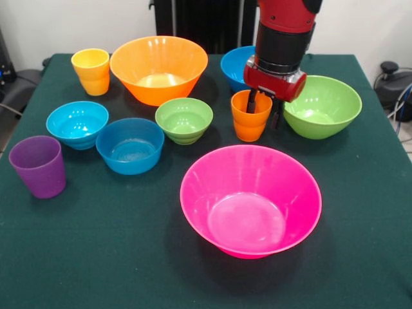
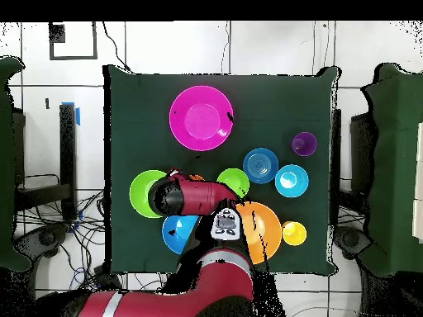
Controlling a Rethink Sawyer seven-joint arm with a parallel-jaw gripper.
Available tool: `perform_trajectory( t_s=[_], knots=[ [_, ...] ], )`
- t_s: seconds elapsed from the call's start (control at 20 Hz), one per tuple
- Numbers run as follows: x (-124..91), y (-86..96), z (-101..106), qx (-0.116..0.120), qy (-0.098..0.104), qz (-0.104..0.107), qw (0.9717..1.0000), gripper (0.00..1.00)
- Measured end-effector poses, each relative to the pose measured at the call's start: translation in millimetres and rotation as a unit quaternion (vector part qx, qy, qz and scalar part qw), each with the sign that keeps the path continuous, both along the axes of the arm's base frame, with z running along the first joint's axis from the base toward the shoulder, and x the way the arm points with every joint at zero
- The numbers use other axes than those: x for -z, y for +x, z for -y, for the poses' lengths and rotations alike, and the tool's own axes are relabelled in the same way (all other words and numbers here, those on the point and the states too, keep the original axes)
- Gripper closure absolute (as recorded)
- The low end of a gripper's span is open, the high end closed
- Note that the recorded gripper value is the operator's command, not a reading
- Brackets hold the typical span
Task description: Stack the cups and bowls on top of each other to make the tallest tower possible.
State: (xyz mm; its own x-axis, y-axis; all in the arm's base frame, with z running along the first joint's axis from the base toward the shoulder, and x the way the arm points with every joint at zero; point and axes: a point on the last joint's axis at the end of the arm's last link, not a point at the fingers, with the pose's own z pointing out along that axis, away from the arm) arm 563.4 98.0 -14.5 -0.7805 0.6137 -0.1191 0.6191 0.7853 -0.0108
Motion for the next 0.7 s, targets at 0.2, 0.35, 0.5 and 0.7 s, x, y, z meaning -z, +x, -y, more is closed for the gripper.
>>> perform_trajectory(
  t_s=[0.2,0.35,0.5,0.7],
  knots=[
    [0.0,0.0,0.0,0.0,0.0,0.0,1.0,0.0],
    [0.2,0.3,-0.3,0.0,0.001,0.0,1.0,0.0],
    [0.3,0.8,-0.6,0.001,0.003,0.0,1.0,0.0],
    [0.5,1.2,-1.5,0.001,0.004,0.0,1.0,0.0]
  ],
)
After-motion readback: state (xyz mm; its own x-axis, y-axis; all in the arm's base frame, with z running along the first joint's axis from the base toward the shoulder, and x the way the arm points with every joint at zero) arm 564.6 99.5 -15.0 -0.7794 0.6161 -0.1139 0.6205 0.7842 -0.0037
